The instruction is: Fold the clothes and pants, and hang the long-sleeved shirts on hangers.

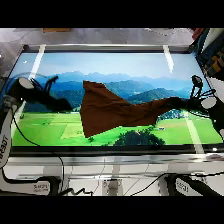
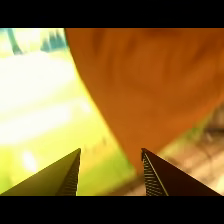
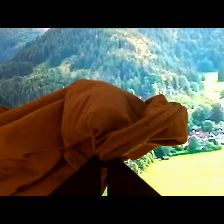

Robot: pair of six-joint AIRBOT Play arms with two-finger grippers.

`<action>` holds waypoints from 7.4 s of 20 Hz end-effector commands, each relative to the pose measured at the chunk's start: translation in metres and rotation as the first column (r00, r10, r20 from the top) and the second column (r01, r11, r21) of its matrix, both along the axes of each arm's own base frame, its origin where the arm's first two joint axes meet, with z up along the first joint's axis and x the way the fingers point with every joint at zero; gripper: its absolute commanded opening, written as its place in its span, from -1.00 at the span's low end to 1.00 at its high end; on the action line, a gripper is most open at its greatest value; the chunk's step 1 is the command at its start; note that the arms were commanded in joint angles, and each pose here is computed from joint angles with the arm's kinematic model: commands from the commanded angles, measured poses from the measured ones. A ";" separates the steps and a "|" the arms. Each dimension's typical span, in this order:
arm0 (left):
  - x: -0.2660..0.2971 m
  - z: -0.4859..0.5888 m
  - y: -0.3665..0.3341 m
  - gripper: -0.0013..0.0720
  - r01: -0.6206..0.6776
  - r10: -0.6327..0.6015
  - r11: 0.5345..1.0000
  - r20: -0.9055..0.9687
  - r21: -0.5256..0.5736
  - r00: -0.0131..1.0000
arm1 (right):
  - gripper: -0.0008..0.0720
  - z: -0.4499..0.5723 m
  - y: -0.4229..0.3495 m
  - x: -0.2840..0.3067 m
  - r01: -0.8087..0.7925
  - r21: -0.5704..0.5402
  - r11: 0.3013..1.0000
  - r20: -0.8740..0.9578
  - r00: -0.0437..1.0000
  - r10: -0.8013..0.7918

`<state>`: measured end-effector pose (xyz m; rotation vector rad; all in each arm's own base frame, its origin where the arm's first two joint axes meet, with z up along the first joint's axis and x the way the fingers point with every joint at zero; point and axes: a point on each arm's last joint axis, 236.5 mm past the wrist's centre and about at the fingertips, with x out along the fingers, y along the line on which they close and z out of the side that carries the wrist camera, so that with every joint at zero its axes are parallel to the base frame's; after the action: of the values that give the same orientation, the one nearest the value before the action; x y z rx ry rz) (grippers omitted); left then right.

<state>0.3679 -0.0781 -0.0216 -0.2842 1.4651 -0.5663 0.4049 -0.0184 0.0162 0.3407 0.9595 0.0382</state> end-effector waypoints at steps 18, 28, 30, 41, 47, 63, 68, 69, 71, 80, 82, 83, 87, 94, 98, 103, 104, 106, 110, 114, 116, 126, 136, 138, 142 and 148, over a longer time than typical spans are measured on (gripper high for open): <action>-0.081 -0.106 -0.097 0.06 -0.086 0.077 0.985 -0.067 -0.148 0.995 | -0.94 -0.005 0.001 -0.007 -0.018 -0.006 1.000 -0.033 0.999 0.017; -0.008 -0.025 -0.084 -0.94 -0.064 0.096 0.974 0.137 -0.219 0.986 | -0.94 0.024 0.016 -0.016 -0.087 -0.016 0.996 -0.007 0.996 0.087; 0.020 0.036 -0.075 -0.95 -0.024 0.092 0.970 0.273 -0.242 0.958 | -0.94 0.071 0.015 -0.008 -0.087 -0.052 0.995 0.104 0.990 0.092; -0.005 0.462 0.017 -0.94 -0.155 0.265 0.955 0.963 -0.254 0.051 | -0.94 0.437 0.034 -0.111 0.063 -0.265 0.962 0.797 0.576 0.182; -0.132 0.596 0.059 -0.94 -0.258 0.218 0.888 0.842 -0.381 -0.493 | -0.94 0.530 0.063 -0.216 0.110 -0.278 0.954 0.919 0.321 0.230; 0.082 0.243 0.040 -0.94 -0.149 0.061 0.988 0.778 0.042 0.626 | -0.94 0.240 0.018 -0.008 -0.287 -0.243 0.927 0.143 0.934 0.326; 0.139 0.057 0.018 -0.94 -0.109 0.115 0.993 0.473 -0.041 0.873 | -0.94 0.096 0.001 0.066 -0.319 -0.091 0.943 -0.113 0.944 0.309; 0.148 0.041 0.011 -0.94 -0.136 0.170 0.985 0.440 -0.106 0.882 | -0.94 0.074 0.000 0.077 -0.314 -0.072 0.947 -0.133 0.944 0.302; 0.175 0.033 0.000 -0.94 -0.235 0.327 0.937 0.407 -0.260 0.853 | -0.94 0.042 0.000 0.104 -0.287 -0.036 0.957 -0.116 0.953 0.281; 0.175 0.008 0.017 -0.95 -0.253 0.303 0.952 0.404 -0.173 0.863 | -0.94 0.014 -0.015 0.116 -0.163 -0.019 0.986 -0.157 0.975 0.158; 0.147 -0.013 0.023 -0.95 -0.227 0.242 0.970 0.304 -0.085 0.921 | -0.94 0.005 -0.012 0.094 -0.197 -0.005 0.980 -0.252 0.949 0.190; 0.135 -0.022 0.031 -0.95 -0.222 0.224 0.974 0.258 -0.037 0.940 | -0.94 0.002 -0.015 0.087 -0.204 -0.015 0.979 -0.281 0.940 0.192; 0.101 -0.039 0.051 -0.95 -0.208 0.201 0.977 0.121 0.049 0.972 | -0.94 -0.014 -0.029 0.067 -0.223 -0.055 0.973 -0.385 0.904 0.185; 0.097 -0.049 0.039 -0.95 -0.182 0.177 0.982 0.092 0.047 0.980 | -0.94 -0.075 -0.021 0.027 -0.240 0.037 0.970 -0.566 0.795 0.218; 0.095 -0.064 0.024 -0.68 -0.151 0.148 0.987 0.067 0.049 0.987 | -0.59 -0.085 -0.021 0.029 -0.232 0.035 0.972 -0.565 0.798 0.211; 0.099 -0.054 0.027 0.91 -0.166 0.161 0.985 0.093 0.043 0.983 | 0.91 -0.081 -0.028 0.025 -0.235 0.015 0.972 -0.577 0.792 0.200; 0.100 -0.048 0.031 0.91 -0.172 0.167 0.984 0.104 0.043 0.980 | 0.91 -0.078 -0.036 0.020 -0.236 -0.006 0.972 -0.593 0.783 0.186; 0.102 -0.029 0.047 0.91 -0.190 0.179 0.979 0.149 0.067 0.973 | 0.91 -0.062 -0.052 0.013 -0.223 -0.042 0.974 -0.595 0.789 0.155; 0.096 0.027 0.084 0.22 -0.224 0.180 0.964 0.271 0.145 0.946 | 0.72 -0.005 -0.068 0.008 -0.162 -0.091 0.983 -0.483 0.870 0.099; 0.070 0.092 0.095 -0.84 -0.229 0.156 0.957 0.351 0.177 0.923 | -0.09 0.017 -0.073 -0.049 -0.148 -0.092 0.985 -0.459 0.884 0.090; 0.066 0.120 0.094 -0.87 -0.244 0.152 0.954 0.417 0.176 0.896 | -0.94 0.016 -0.062 -0.078 -0.161 -0.051 0.986 -0.423 0.897 0.124; 0.050 0.169 0.089 -0.87 -0.259 0.138 0.950 0.514 0.172 0.847 | -0.94 -0.066 0.037 -0.210 -0.264 0.382 0.886 -0.385 0.826 0.412; 0.051 0.168 0.089 -0.87 -0.264 0.146 0.950 0.510 0.168 0.848 | 0.10 -0.119 -0.008 -0.210 -0.064 0.235 0.970 -0.509 0.842 0.179; 0.051 0.168 0.089 -0.87 -0.264 0.146 0.950 0.510 0.168 0.848 | 0.10 -0.125 0.004 -0.208 -0.047 0.304 0.952 -0.513 0.834 0.205; 0.052 0.169 0.086 -0.87 -0.262 0.150 0.953 0.513 0.154 0.845 | 0.09 -0.133 0.025 -0.201 -0.027 0.429 0.903 -0.491 0.832 0.258; 0.052 0.169 0.086 -0.87 -0.262 0.150 0.953 0.513 0.153 0.845 | -0.13 -0.152 0.039 -0.216 -0.060 0.510 0.858 -0.506 0.786 0.355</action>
<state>0.4197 0.0085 0.1480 -0.1050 0.9639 -0.2660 0.1943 0.0208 -0.1234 0.7453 1.5988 0.3759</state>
